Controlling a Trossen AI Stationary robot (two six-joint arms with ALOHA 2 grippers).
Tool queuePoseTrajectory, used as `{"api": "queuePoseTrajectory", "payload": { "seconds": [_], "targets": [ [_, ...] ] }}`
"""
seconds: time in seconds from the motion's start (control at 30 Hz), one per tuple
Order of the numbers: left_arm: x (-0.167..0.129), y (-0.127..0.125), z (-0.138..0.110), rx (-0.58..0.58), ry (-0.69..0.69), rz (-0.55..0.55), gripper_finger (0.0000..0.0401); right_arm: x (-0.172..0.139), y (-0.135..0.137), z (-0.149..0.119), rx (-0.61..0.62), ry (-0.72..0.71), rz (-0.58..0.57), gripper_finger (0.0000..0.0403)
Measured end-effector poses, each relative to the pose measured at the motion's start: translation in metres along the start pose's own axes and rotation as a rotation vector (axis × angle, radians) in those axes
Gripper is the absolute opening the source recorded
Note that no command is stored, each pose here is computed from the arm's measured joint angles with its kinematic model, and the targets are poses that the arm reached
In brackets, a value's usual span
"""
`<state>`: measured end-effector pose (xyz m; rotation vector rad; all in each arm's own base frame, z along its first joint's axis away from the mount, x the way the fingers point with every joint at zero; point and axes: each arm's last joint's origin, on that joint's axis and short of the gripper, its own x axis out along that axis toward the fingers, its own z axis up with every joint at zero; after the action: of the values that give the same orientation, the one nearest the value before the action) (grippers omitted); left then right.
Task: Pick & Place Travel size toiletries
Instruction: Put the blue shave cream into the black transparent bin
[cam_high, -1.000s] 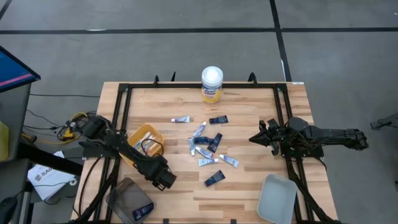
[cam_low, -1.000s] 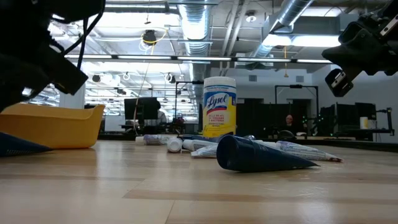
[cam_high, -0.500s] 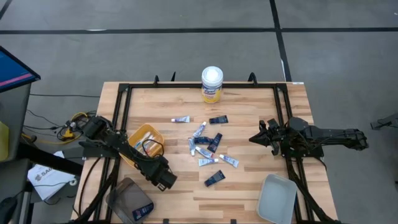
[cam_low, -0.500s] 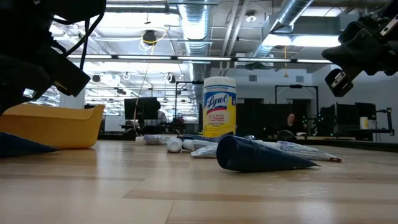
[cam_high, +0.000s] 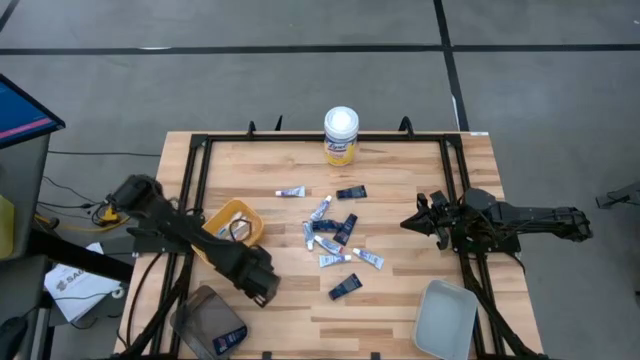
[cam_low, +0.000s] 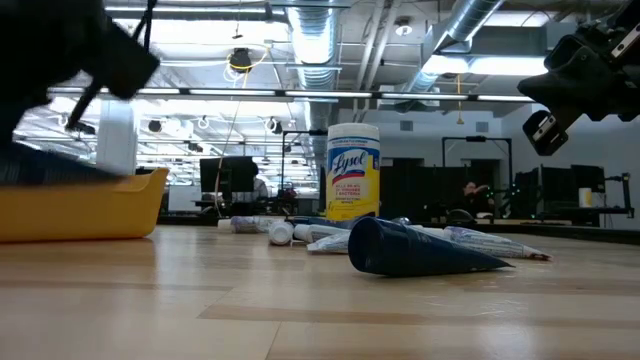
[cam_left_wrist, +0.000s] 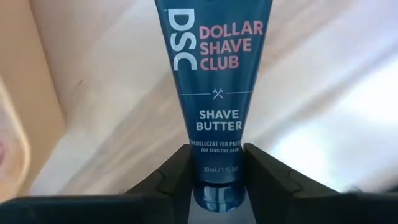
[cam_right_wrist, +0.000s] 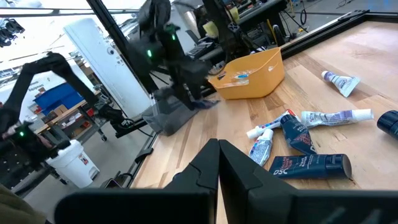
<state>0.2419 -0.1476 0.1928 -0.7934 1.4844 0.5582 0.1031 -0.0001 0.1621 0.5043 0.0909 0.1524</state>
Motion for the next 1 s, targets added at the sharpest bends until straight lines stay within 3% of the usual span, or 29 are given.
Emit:
{"api": "queuePoseTrajectory", "payload": {
  "seconds": [0.23,0.4,0.7,1.0],
  "targets": [
    [-0.059,0.017,-0.027,0.081,0.085,-0.237,0.0117,0.000,0.000,0.000,0.000,0.000,0.000,0.0000],
    [-0.076,0.028,-0.067,0.154,0.181,-0.297,0.0116,0.000,0.000,0.000,0.000,0.000,0.000,0.0000],
    [-0.059,0.032,-0.128,0.003,0.284,-0.150,0.0118,0.000,0.000,0.000,0.000,0.000,0.000,0.0000],
    [-0.021,0.016,-0.132,-0.044,0.237,-0.023,0.0120,0.000,0.000,0.000,0.000,0.000,0.000,0.0000]
  ]
}}
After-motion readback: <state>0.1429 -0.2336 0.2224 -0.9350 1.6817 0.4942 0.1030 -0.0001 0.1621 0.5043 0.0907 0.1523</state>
